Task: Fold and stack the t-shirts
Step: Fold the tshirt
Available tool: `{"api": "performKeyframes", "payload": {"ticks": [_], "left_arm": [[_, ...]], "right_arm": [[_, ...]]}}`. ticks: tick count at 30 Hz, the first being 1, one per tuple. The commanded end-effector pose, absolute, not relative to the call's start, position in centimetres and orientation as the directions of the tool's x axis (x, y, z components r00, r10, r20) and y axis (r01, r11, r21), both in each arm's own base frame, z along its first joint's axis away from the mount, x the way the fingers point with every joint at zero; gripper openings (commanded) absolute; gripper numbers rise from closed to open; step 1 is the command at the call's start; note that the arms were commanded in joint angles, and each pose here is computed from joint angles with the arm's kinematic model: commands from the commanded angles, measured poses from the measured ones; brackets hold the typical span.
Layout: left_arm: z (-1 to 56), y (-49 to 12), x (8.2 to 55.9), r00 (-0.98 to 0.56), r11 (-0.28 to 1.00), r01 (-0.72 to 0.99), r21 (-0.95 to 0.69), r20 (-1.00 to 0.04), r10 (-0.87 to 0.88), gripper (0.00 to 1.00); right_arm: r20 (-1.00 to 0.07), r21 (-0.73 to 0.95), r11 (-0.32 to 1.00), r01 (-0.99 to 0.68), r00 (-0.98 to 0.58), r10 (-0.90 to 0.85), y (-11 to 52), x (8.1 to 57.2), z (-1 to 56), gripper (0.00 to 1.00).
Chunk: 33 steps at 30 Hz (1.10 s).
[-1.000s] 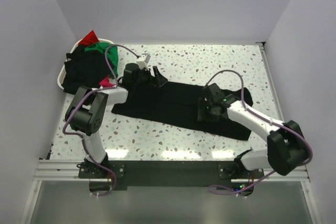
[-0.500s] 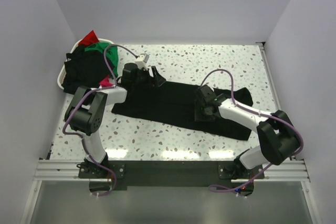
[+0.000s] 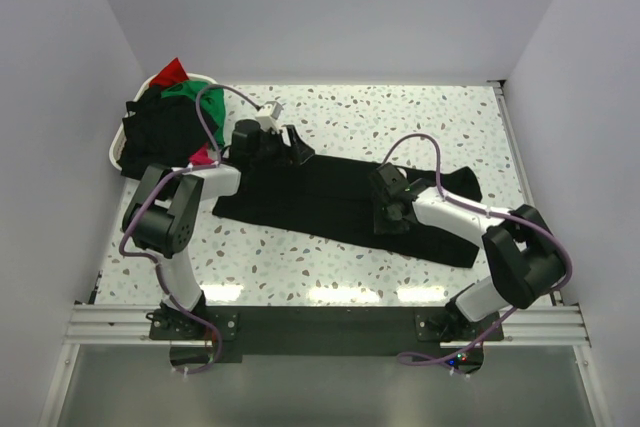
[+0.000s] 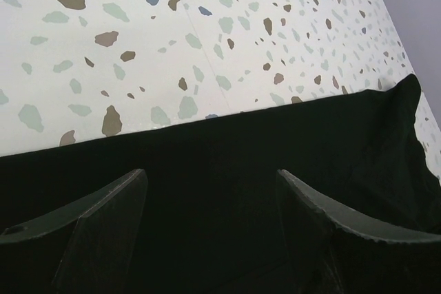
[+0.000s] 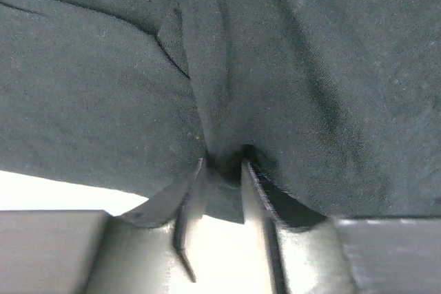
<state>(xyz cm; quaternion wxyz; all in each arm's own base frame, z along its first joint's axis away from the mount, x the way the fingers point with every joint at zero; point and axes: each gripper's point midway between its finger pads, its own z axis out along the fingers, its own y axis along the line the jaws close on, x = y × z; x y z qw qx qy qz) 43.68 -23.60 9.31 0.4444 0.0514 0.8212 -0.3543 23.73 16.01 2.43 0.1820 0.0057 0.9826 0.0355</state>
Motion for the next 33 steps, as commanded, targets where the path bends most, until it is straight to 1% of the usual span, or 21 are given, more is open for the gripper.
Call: {"api": "performKeyframes", "payload": {"ticks": [1,2,5,6,9,15,28,33], "left_arm": [[10.5,-23.3,44.3,-0.561,0.738,0.428,-0.522,-0.793,-0.236,0.80],[10.5,-23.2,44.4,-0.561,0.737,0.428,-0.524,-0.793,-0.238,0.80],[10.4,-23.1,44.4,-0.560,0.737,0.427,-0.524,-0.793,-0.239,0.80],[10.3,-23.1,44.3,-0.563,0.736,0.426,-0.526,-0.791,-0.240,0.80],[10.5,-23.0,44.4,-0.560,0.735,0.425,-0.528,-0.791,-0.245,0.80],[10.4,-22.8,44.3,-0.562,0.731,0.421,-0.537,-0.787,-0.254,0.80],[10.0,-22.1,44.6,-0.573,0.726,0.412,-0.551,-0.776,-0.265,0.80],[10.1,-21.6,44.6,-0.567,0.729,0.404,-0.553,-0.776,-0.274,0.80]], "right_arm": [[-0.362,0.044,0.999,0.017,-0.932,0.032,15.6,23.7,2.4,0.29],[-0.361,0.041,0.999,0.018,-0.932,0.031,15.6,23.6,2.4,0.23],[-0.353,0.041,0.999,0.017,-0.935,0.030,15.5,23.5,2.4,0.12],[-0.354,0.043,0.999,0.013,-0.935,0.027,15.6,23.4,2.5,0.06],[-0.347,0.052,0.999,0.008,-0.937,0.026,15.8,23.1,2.7,0.00],[-0.349,0.125,0.992,-0.014,-0.937,0.031,17.0,22.5,4.6,0.00],[-0.351,0.173,0.984,-0.040,-0.936,0.024,18.1,21.6,6.7,0.00],[-0.348,0.239,0.969,-0.061,-0.937,0.026,19.4,21.7,7.0,0.04]]}}
